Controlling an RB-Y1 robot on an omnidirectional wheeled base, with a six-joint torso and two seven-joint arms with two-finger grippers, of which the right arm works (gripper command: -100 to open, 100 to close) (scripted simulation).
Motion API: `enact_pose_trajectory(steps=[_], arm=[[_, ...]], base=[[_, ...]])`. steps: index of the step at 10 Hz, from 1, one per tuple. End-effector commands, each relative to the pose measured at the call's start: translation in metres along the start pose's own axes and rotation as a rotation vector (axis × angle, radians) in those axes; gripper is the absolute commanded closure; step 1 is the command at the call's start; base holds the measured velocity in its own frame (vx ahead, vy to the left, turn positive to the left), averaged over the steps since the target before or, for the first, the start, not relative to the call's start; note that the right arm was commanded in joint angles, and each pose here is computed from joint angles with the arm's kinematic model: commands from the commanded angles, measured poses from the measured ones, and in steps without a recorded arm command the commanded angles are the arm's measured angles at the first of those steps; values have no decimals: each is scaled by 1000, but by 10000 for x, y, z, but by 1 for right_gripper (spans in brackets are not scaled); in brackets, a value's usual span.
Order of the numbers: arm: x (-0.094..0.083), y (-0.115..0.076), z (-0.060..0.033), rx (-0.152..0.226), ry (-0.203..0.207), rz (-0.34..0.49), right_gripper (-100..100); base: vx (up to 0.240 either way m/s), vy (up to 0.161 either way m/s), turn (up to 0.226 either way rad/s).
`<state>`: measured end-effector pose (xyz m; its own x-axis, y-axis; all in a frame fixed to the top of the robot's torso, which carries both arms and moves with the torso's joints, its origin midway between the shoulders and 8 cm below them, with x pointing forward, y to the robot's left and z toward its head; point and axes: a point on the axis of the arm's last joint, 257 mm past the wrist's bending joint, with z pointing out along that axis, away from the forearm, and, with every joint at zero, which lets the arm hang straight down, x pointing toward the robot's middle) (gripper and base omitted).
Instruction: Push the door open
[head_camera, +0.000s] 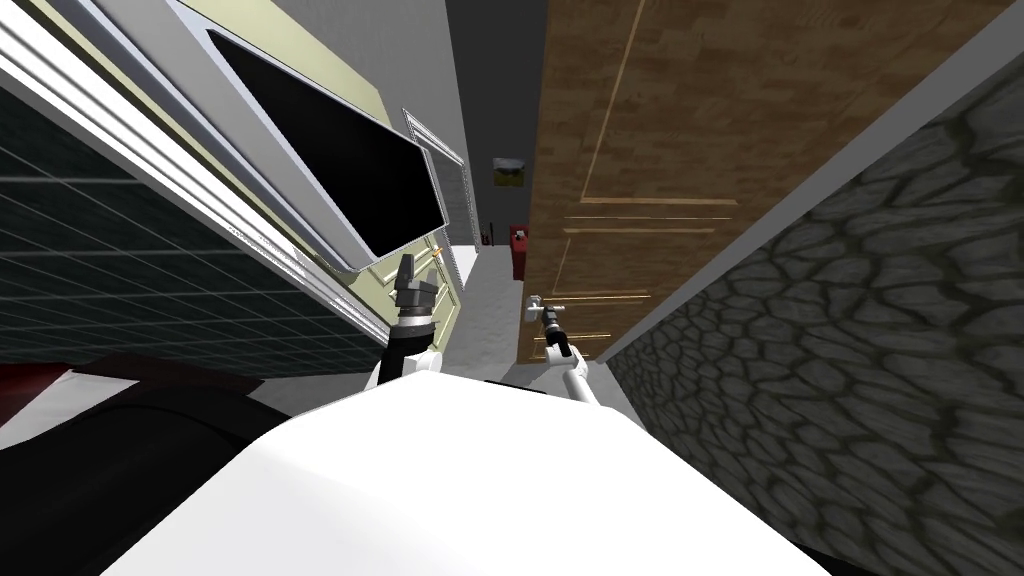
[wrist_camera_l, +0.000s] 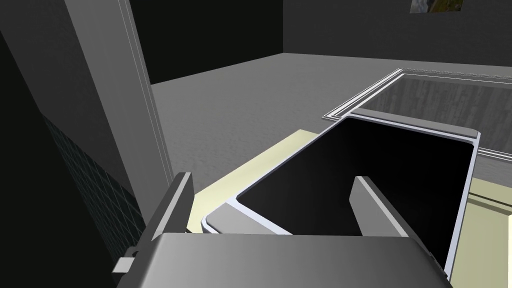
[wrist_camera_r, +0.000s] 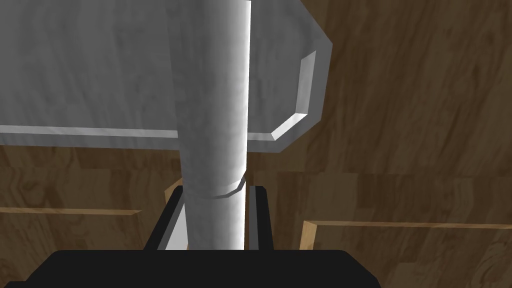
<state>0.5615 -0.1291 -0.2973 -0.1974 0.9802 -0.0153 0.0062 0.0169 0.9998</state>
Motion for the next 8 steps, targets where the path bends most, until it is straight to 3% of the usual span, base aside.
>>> enact_pose_trajectory(steps=[1,8], arm=[[-137,77,26,-17,-17,-11,100],[-609,66,-3,-13,-91,-30,100]], base=[[152,92,-45],[164,102,-55]])
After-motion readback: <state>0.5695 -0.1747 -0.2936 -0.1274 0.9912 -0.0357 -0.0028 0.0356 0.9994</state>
